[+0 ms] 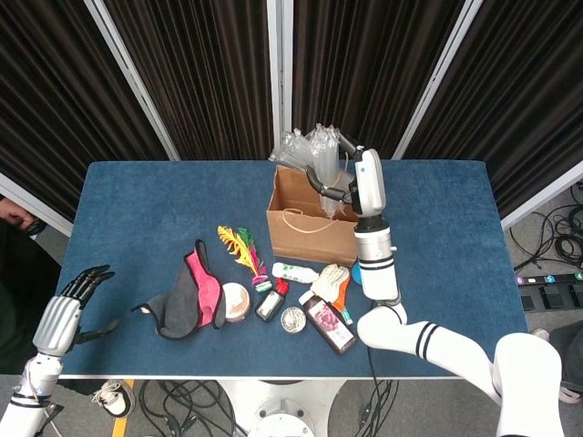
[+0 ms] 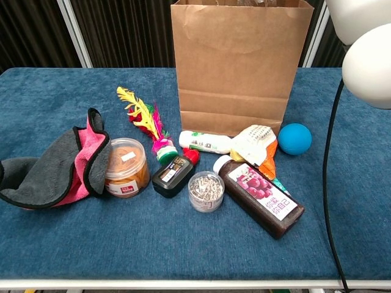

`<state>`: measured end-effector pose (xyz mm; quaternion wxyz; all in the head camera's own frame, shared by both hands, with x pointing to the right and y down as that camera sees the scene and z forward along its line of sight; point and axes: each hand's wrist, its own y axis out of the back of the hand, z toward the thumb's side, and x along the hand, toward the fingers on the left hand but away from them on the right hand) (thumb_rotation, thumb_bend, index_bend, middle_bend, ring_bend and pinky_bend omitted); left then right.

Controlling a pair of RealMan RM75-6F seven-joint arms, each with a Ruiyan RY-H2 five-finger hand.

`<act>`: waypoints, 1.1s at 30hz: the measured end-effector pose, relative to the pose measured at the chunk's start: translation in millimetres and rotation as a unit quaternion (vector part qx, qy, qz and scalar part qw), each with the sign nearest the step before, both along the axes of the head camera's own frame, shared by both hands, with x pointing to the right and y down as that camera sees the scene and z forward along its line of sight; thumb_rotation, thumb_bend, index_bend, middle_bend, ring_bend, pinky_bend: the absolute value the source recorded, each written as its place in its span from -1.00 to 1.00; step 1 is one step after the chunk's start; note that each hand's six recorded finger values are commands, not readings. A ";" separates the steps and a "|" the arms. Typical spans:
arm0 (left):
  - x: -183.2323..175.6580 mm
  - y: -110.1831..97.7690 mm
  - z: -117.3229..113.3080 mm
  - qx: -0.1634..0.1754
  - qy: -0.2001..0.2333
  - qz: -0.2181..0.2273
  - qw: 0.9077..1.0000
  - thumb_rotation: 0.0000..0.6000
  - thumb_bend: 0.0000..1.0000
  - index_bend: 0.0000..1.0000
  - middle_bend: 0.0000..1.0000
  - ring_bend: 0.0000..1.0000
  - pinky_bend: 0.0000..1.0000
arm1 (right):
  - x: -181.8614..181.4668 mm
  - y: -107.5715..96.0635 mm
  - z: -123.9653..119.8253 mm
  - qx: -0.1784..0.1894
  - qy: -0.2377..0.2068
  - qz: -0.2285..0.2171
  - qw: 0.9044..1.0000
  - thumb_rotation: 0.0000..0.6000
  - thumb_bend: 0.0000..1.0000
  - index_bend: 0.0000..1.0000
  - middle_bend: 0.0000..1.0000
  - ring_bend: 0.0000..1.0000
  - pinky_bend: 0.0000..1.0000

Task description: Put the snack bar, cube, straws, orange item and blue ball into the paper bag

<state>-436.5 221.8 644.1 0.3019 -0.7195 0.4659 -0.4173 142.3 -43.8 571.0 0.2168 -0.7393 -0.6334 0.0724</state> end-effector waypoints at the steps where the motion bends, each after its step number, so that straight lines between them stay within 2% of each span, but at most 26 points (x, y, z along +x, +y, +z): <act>1: -0.1 -0.1 0.2 0.000 0.000 0.000 1.000 1.00 -0.52 -0.52 -0.54 -0.70 -0.52 | 1.2 -0.1 1.9 0.000 -0.002 0.001 1.000 1.00 -0.63 -0.02 0.03 -0.11 0.17; 5: 0.3 -0.5 1.5 -0.001 -0.001 0.001 1.000 1.00 -0.52 -0.52 -0.54 -0.70 -0.52 | 4.3 0.1 10.2 -0.001 -0.007 0.001 1.000 1.00 -0.65 -0.02 0.01 -0.11 0.17; 10: 1.0 -0.5 2.7 0.000 -0.004 0.003 1.000 1.00 -0.52 -0.52 -0.54 -0.70 -0.52 | 4.2 2.3 20.3 -0.009 -0.008 -0.013 1.000 1.00 -0.83 -0.15 -0.08 -0.20 0.07; 17: 0.4 -0.5 2.8 0.000 -0.006 0.003 1.000 1.00 -0.52 -0.52 -0.54 -0.70 -0.52 | 3.8 4.6 29.3 -0.014 -0.011 -0.030 0.999 1.00 -0.91 -0.20 -0.12 -0.27 0.01; 22: 0.6 -0.2 3.0 -0.001 -0.004 0.003 1.000 1.00 -0.52 -0.52 -0.54 -0.70 -0.52 | 1.7 7.9 32.7 -0.020 -0.013 -0.046 0.999 1.00 -1.00 -0.44 -0.26 -0.48 -0.21; 28: 1.7 -1.7 2.7 -0.001 0.000 0.002 1.000 1.00 -0.52 -0.52 -0.54 -0.70 -0.52 | 0.9 5.8 20.0 -0.003 -0.022 -0.054 0.998 1.00 -1.00 -0.48 -0.27 -0.51 -0.25; 33: 4.3 -2.2 3.2 -0.001 0.004 0.003 1.000 1.00 -0.52 -0.52 -0.54 -0.70 -0.52 | -1.8 7.3 -2.7 0.024 -0.032 -0.064 0.997 1.00 -1.00 -0.48 -0.26 -0.51 -0.25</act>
